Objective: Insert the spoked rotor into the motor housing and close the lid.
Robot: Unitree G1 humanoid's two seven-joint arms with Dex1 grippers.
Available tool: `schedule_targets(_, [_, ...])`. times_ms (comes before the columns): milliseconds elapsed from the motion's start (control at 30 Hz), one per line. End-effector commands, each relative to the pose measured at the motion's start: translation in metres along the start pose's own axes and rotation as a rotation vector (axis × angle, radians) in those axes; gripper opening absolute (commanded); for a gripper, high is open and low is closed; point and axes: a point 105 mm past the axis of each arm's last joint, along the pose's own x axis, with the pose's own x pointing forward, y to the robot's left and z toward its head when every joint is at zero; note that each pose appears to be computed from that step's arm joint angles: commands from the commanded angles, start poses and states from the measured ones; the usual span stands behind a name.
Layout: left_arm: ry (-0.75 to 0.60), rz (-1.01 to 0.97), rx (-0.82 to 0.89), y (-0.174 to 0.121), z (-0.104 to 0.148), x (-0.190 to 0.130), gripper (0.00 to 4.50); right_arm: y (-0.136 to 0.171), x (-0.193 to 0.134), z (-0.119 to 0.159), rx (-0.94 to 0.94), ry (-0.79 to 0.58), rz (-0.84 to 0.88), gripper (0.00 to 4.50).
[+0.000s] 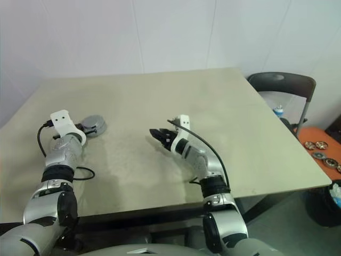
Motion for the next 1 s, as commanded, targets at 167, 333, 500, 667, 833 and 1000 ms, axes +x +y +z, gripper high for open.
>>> schedule_targets(167, [-0.377, -0.479, -0.162, -0.058, 0.083, -0.028, 0.04, 0.008, 0.005, 0.011, -0.036, -0.052, 0.023, 2.85])
schedule_targets(333, [-0.418, -0.733, -0.137, -0.081, 0.083, -0.056, 0.04, 0.018, 0.009, 0.007, -0.062, -0.05, 0.06, 2.85])
schedule_targets(500, [-0.418, -0.841, -0.047, -0.088, 0.078, -0.074, 0.04, 0.027, 0.014, -0.001, -0.105, -0.027, 0.09, 2.85])
schedule_targets(667, [-0.41, -0.985, 0.017, -0.108, 0.066, -0.103, 0.04, 0.019, 0.016, -0.01, -0.203, 0.011, 0.066, 2.85])
schedule_targets(833, [-0.39, -1.048, 0.044, -0.127, 0.059, -0.111, 0.04, 0.015, 0.011, 0.002, -0.244, -0.026, 0.053, 2.85])
schedule_targets(1000, [-0.388, -1.104, 0.042, -0.152, 0.059, -0.112, 0.04, 0.011, -0.001, 0.016, -0.285, -0.082, 0.026, 2.85])
